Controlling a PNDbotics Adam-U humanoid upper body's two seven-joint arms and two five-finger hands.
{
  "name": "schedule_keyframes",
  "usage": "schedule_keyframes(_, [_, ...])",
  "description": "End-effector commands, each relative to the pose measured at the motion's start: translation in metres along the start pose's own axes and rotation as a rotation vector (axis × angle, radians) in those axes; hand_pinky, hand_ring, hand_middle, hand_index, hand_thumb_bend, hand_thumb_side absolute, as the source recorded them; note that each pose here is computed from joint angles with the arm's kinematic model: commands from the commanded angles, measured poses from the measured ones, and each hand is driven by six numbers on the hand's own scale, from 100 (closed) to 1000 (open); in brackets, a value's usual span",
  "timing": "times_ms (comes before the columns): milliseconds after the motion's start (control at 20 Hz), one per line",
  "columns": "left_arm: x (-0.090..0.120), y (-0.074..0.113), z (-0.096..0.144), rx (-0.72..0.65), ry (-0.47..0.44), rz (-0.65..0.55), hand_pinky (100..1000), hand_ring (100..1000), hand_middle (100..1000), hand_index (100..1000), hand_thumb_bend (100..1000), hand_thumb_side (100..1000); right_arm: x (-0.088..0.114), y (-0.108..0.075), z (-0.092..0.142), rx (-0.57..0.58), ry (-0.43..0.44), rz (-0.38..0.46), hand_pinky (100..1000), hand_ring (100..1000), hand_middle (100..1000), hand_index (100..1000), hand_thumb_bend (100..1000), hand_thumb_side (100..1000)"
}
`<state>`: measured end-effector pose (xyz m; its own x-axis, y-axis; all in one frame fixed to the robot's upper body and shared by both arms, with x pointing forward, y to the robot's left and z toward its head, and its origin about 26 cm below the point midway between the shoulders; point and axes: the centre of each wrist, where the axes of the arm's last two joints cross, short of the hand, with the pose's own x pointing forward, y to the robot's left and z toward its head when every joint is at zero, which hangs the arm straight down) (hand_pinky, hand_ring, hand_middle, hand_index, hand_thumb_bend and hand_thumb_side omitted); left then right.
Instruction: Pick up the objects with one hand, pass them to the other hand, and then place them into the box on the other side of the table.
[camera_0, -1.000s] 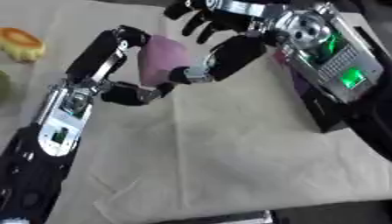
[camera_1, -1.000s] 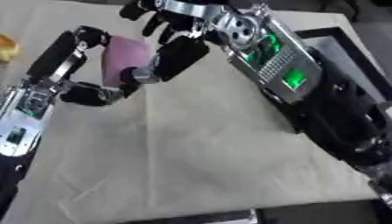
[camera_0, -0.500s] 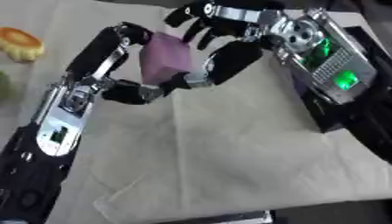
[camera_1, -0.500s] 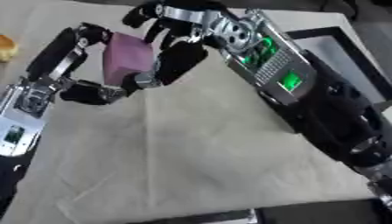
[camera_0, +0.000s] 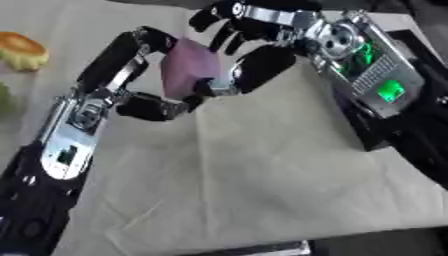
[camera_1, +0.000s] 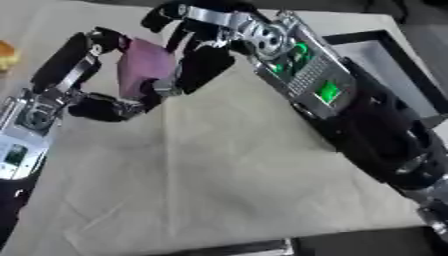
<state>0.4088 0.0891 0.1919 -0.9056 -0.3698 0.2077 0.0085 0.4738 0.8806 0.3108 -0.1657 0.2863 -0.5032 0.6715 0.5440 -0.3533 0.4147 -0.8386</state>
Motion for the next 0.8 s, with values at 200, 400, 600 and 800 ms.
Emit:
schedule_keyframes(200, [0.0099, 0.0095, -0.0103, 0.017, -0.051, -0.013, 667, 600, 410, 391, 100, 324, -0.0016, -0.0043, 0.0004, -0.020, 0.008, 0.013, 777, 860, 894, 917, 526, 256])
schedule_keyframes(400, [0.0094, 0.0092, -0.0105, 0.012, -0.046, -0.015, 664, 599, 410, 390, 100, 322, -0.0013, -0.0052, 0.0016, -0.029, 0.000, 0.018, 793, 897, 903, 916, 544, 244])
schedule_keyframes(600, [0.0096, 0.0085, -0.0109, 0.006, -0.046, -0.016, 662, 599, 410, 391, 100, 316, -0.0014, -0.0056, 0.0021, -0.035, -0.003, 0.017, 801, 907, 903, 911, 552, 234])
schedule_keyframes(800, [0.0095, 0.0080, -0.0112, 0.000, -0.044, -0.019, 660, 599, 410, 391, 100, 312, -0.0022, -0.0057, 0.0023, -0.036, -0.005, 0.015, 798, 900, 897, 908, 554, 232])
